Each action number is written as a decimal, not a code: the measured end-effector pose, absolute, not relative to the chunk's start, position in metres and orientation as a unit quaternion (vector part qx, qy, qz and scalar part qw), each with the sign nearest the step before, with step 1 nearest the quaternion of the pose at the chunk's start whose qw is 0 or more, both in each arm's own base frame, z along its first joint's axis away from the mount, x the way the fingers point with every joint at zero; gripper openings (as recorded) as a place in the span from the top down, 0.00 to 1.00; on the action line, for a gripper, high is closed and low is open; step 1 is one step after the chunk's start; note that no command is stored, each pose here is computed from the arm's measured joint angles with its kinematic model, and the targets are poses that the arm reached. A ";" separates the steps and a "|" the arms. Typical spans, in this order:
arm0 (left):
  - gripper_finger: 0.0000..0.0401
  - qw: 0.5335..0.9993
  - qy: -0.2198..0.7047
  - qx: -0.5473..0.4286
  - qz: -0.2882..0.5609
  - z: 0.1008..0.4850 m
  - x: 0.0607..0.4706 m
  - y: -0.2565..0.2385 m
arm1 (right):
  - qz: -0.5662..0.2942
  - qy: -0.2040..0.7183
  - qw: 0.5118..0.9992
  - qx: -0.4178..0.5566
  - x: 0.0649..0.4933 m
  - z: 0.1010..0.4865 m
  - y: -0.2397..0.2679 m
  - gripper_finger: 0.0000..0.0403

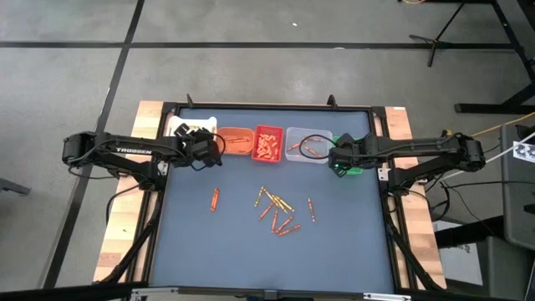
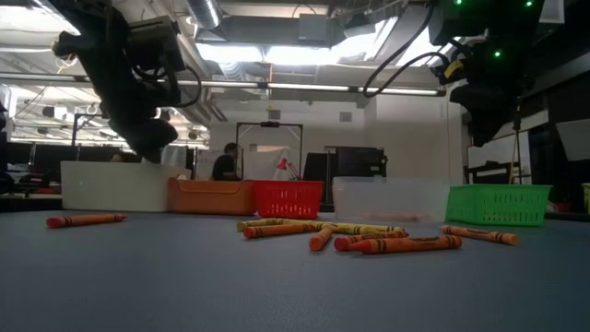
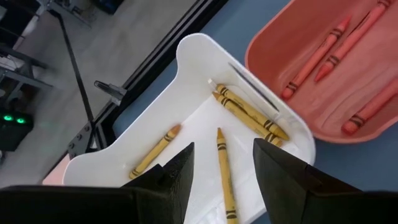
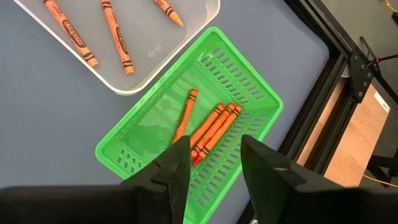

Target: Sort crayons

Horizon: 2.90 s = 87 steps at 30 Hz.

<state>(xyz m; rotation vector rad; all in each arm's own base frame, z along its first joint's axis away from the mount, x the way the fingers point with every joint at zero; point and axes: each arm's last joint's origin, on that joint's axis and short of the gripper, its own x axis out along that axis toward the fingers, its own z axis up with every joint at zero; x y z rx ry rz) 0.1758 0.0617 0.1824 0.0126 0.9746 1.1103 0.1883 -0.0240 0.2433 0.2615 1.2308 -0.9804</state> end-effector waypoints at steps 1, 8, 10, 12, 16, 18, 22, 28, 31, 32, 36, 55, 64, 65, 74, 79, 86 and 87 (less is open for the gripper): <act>0.63 0.740 0.442 0.005 0.506 0.183 0.176 0.062 | -0.440 0.552 0.699 0.117 0.188 0.243 -0.024 0.65; 0.63 0.757 0.410 -0.006 0.509 0.185 0.182 0.063 | -0.440 0.552 0.699 0.118 0.188 0.243 -0.024 0.66; 0.63 0.764 0.396 -0.012 0.510 0.187 0.185 0.064 | -0.440 0.551 0.699 0.118 0.188 0.243 -0.024 0.66; 0.63 0.772 0.381 -0.020 0.509 0.188 0.188 0.064 | -0.440 0.551 0.699 0.118 0.188 0.243 -0.024 0.66; 0.63 0.801 0.353 -0.054 0.480 0.191 0.196 0.064 | -0.440 0.551 0.699 0.118 0.189 0.243 -0.024 0.66; 0.63 0.824 0.339 -0.079 0.447 0.193 0.201 0.061 | -0.440 0.551 0.699 0.118 0.189 0.243 -0.024 0.66; 0.63 0.863 0.325 -0.133 0.362 0.195 0.211 0.049 | -0.440 0.551 0.699 0.118 0.189 0.243 -0.024 0.66; 0.63 0.854 0.363 -0.259 0.268 0.189 0.212 0.023 | -0.440 0.551 0.699 0.118 0.189 0.243 -0.024 0.66; 0.63 0.822 0.407 -0.311 0.248 0.184 0.206 0.009 | -0.440 0.551 0.699 0.118 0.189 0.243 -0.024 0.66; 0.63 0.809 0.422 -0.326 0.248 0.182 0.203 0.004 | -0.440 0.550 0.700 0.118 0.189 0.243 -0.024 0.66; 0.63 0.764 0.465 -0.370 0.253 0.177 0.194 -0.015 | -0.439 0.548 0.702 0.120 0.189 0.243 -0.024 0.66; 0.63 0.687 0.513 -0.402 0.321 0.147 0.192 -0.060 | -0.437 0.533 0.713 0.128 0.193 0.243 -0.024 0.66; 0.63 0.678 0.517 -0.400 0.335 0.139 0.195 -0.061 | -0.437 0.533 0.713 0.128 0.193 0.243 -0.024 0.66; 0.63 0.676 0.515 -0.404 0.339 0.139 0.195 -0.061 | -0.437 0.533 0.713 0.128 0.193 0.243 -0.024 0.66; 0.63 0.667 0.500 -0.409 0.372 0.138 0.194 -0.055 | -0.437 0.533 0.713 0.128 0.193 0.243 -0.024 0.66; 0.63 0.666 0.497 -0.411 0.375 0.138 0.195 -0.053 | -0.437 0.533 0.713 0.128 0.193 0.243 -0.024 0.66; 0.72 0.666 0.498 -0.411 0.374 0.138 0.195 -0.053 | -0.437 0.533 0.713 0.128 0.193 0.243 -0.024 0.66; 0.74 0.666 0.498 -0.411 0.374 0.138 0.195 -0.053 | -0.437 0.533 0.713 0.128 0.193 0.243 -0.024 0.66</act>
